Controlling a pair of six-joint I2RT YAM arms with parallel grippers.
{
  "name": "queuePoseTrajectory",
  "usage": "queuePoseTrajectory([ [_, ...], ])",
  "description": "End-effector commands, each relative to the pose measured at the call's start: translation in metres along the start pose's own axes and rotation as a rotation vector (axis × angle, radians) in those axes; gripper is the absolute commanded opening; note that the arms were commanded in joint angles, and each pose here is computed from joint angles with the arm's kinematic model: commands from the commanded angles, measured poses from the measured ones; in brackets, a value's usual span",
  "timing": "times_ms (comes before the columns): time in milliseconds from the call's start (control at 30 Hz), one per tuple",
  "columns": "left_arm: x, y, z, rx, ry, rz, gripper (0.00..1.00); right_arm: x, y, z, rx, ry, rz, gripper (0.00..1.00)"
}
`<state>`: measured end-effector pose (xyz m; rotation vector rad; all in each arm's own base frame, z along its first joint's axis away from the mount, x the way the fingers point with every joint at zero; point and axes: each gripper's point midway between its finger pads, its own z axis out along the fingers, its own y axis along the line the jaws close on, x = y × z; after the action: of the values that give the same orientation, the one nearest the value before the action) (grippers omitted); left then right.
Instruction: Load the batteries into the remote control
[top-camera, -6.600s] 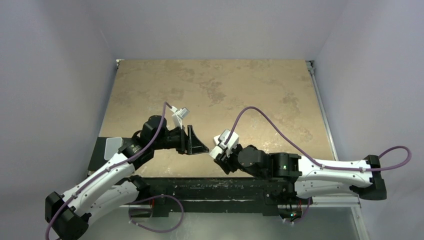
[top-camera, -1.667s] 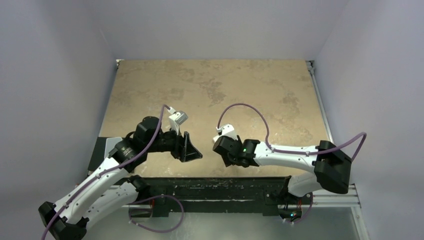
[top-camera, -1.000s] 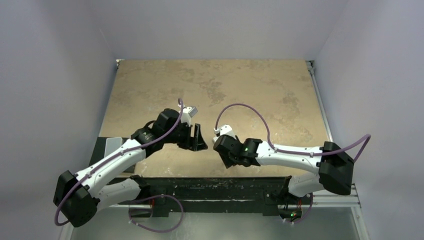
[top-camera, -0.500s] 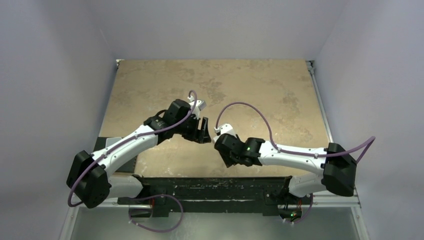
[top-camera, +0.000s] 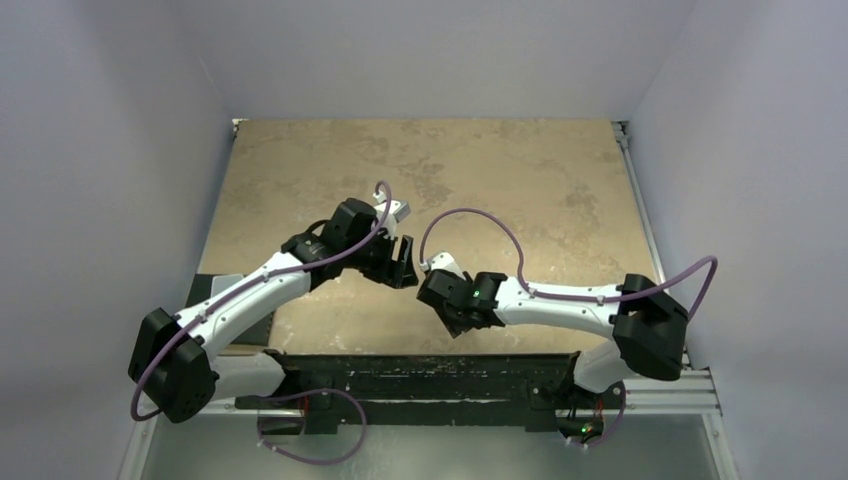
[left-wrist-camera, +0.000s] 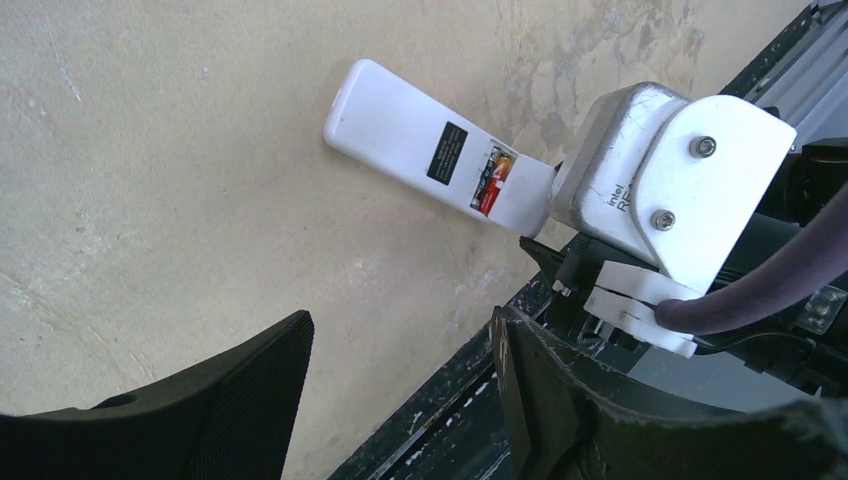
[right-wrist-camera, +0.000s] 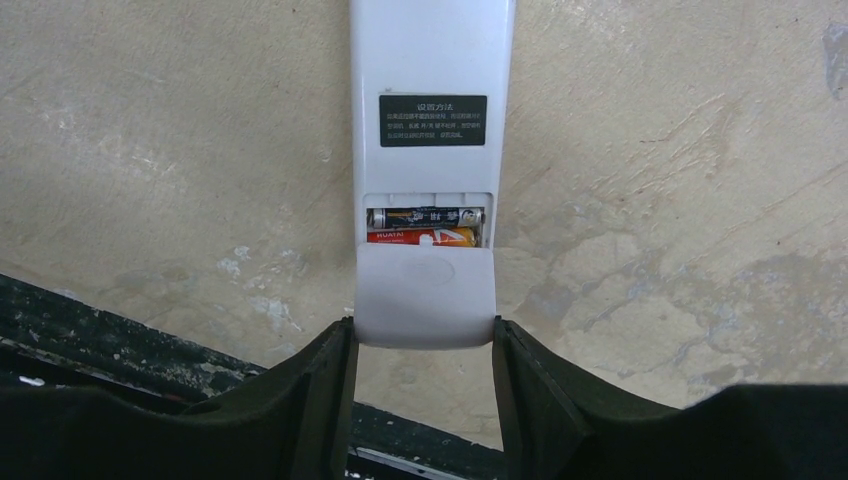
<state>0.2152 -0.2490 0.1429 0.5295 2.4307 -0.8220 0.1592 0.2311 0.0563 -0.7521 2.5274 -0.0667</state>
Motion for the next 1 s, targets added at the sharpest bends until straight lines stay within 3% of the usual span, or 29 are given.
queuePoseTrajectory([
  [0, -0.008, -0.003, -0.006, 0.017, -0.027, 0.041, 0.66, -0.015, -0.003, -0.005, 0.020, -0.032, -0.002, 0.33],
  [967, -0.006, 0.001, 0.000, 0.045, -0.001, 0.009, 0.66, -0.023, -0.001, 0.006, 0.020, -0.043, 0.037, 0.33],
])
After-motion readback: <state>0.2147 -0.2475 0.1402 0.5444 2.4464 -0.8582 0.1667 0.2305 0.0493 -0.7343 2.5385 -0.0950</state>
